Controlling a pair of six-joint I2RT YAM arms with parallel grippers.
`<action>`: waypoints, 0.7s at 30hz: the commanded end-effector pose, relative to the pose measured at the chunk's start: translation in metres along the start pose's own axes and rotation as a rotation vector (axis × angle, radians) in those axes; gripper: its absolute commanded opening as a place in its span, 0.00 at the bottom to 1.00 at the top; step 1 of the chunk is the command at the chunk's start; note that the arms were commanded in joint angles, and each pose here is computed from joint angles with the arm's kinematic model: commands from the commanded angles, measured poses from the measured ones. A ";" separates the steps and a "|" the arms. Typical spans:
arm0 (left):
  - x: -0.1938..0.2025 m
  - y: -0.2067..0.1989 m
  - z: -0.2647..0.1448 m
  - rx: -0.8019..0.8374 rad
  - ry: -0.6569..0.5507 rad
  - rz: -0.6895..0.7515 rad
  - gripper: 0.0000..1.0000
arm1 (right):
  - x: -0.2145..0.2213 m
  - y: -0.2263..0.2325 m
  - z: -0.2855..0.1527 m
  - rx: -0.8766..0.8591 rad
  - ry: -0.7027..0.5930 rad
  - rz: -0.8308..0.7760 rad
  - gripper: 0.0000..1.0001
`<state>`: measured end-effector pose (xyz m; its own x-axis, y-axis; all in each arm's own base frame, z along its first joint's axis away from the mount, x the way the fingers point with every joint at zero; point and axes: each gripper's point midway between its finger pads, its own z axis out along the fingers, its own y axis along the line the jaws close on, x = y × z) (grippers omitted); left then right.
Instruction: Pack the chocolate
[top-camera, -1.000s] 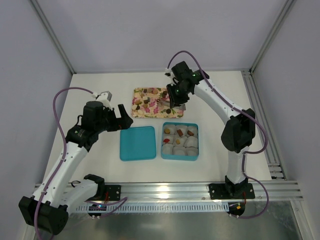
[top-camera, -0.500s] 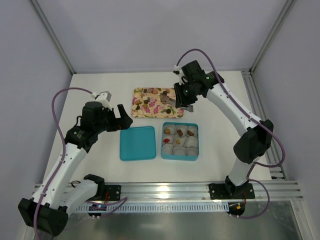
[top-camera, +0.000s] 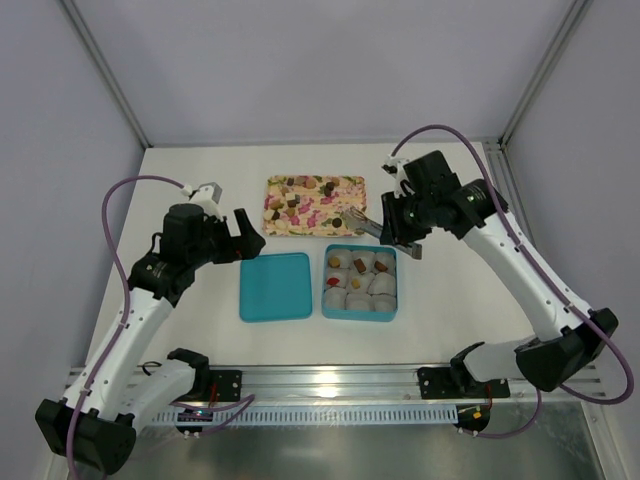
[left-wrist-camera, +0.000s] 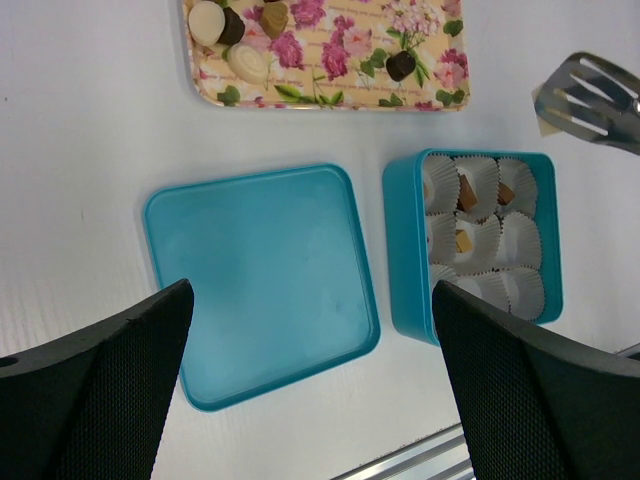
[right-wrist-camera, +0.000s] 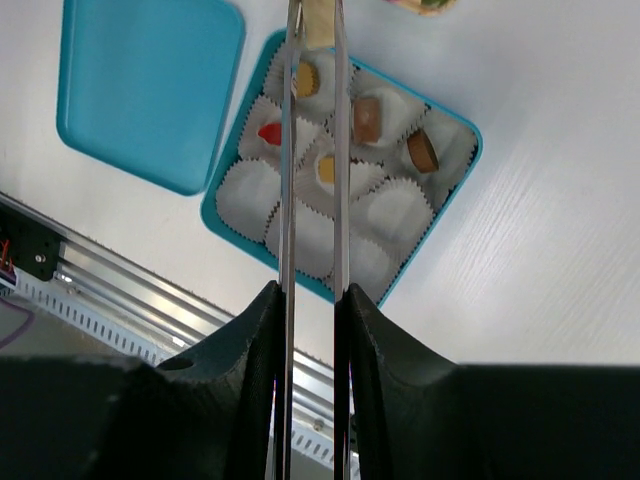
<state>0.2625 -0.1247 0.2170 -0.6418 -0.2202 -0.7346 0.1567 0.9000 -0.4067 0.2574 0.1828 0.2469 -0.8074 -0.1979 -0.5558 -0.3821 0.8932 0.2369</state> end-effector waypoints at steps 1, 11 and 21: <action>-0.006 -0.005 -0.004 0.025 -0.026 0.005 1.00 | 0.021 -0.006 -0.021 0.024 -0.012 0.037 0.32; -0.005 -0.005 -0.003 0.027 -0.022 0.005 1.00 | 0.086 -0.024 -0.026 0.076 0.070 0.073 0.33; -0.005 -0.005 -0.002 0.027 -0.018 0.006 1.00 | 0.116 -0.033 -0.013 0.094 0.125 0.097 0.33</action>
<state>0.2622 -0.1250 0.2173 -0.6419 -0.2204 -0.7344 0.1581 0.8992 -0.4080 0.1671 0.1263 0.1786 -0.9048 -0.1815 -0.3852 -0.2738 0.9408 0.1998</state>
